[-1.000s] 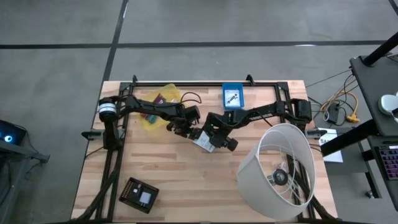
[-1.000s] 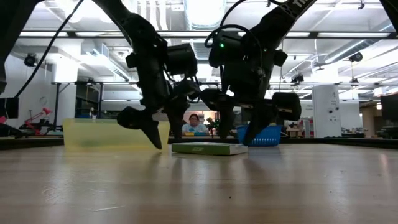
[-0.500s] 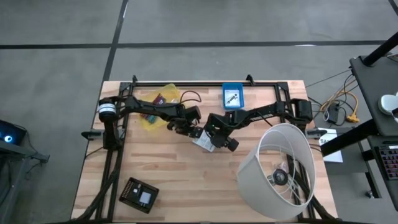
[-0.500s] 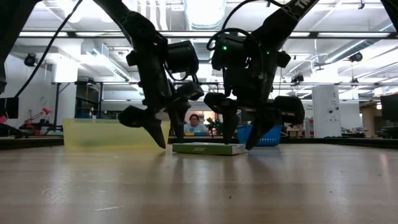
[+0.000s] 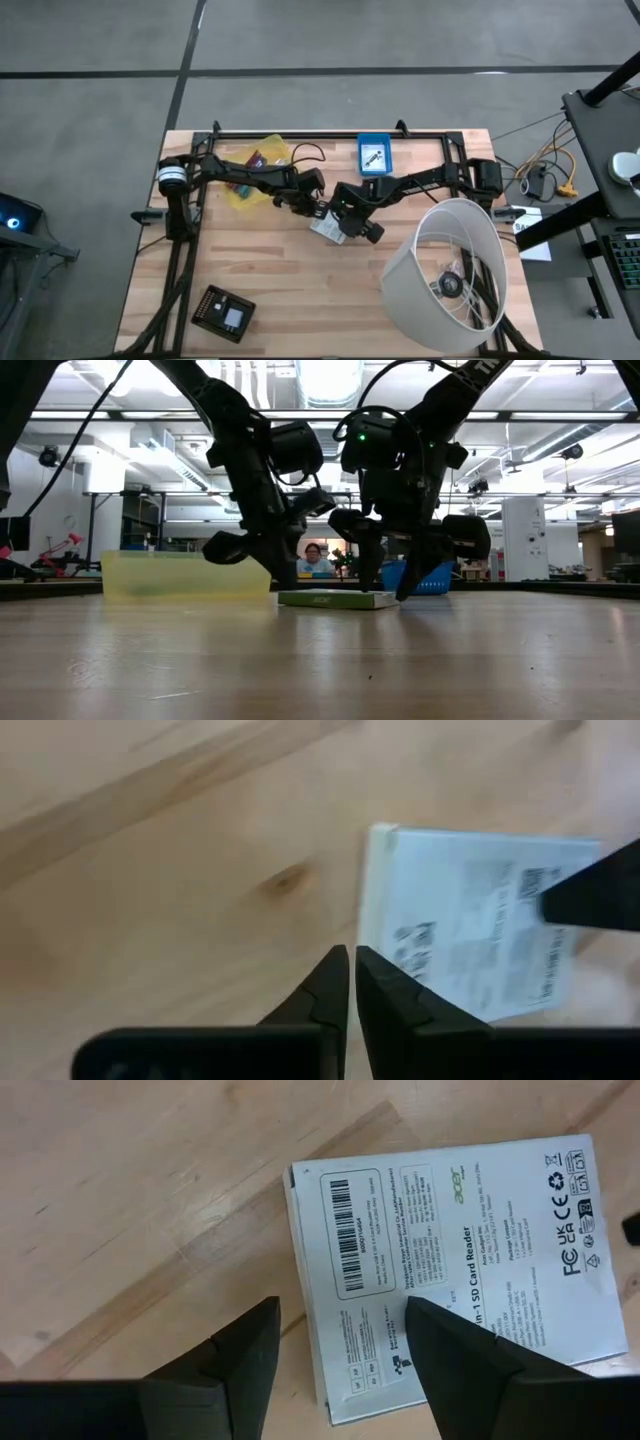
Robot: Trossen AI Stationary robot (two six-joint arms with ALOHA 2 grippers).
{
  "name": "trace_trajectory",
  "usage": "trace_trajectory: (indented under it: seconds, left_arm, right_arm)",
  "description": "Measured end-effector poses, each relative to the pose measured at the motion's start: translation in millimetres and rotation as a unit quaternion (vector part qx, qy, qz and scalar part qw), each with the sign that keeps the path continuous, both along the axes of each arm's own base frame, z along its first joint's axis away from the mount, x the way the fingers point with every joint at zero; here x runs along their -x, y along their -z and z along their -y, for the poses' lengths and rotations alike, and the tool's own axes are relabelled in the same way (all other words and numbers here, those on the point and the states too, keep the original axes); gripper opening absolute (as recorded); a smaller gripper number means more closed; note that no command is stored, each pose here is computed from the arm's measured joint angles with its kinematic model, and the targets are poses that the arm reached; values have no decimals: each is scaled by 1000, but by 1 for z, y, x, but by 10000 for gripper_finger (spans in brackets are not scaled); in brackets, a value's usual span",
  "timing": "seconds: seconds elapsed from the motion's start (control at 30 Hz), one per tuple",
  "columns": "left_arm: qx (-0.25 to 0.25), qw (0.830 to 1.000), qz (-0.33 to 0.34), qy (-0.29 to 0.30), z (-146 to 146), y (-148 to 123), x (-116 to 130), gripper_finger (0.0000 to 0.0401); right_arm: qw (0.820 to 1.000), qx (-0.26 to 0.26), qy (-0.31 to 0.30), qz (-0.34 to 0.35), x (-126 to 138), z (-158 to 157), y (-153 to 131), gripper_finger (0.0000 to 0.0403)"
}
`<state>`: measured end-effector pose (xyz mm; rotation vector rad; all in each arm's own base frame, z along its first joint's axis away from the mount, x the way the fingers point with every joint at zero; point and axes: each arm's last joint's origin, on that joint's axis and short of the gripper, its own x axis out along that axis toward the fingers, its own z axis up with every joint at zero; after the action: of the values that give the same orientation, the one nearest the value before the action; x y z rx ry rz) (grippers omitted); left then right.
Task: Pick and place items into bin
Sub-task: Put the card reader box into the blue bin
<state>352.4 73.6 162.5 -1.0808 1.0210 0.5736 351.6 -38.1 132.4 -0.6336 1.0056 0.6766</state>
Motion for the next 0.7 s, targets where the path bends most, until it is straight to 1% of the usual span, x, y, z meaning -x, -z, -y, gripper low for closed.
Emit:
trace_trajectory:
  seconds: [0.07, 0.2, 0.37, 0.57, 0.7]
  left_arm:
    - [-1, 1000, 8, 0, 0, 0, -1, 9]
    - [1, 1000, -1, 3, 3, 2, 0, 10]
    - [-4, 999, -46, 2, 7, 7, 8, 10]
    - [-4, 999, -40, 7, 11, 9, 7, 10]
    - [0, 1000, -25, 10, 15, 17, 9, 10]
  right_arm:
    - [1000, 2, -5, 2, 0, 0, 0, 201]
    - [1000, 7, -15, 5, 0, 0, 1, 201]
    - [1000, 8, -17, 6, 0, 0, 0, 201]
    - [1000, 9, -19, 8, 0, 0, 1, 201]
    - [1000, 11, -22, 8, 0, 0, 1, 201]
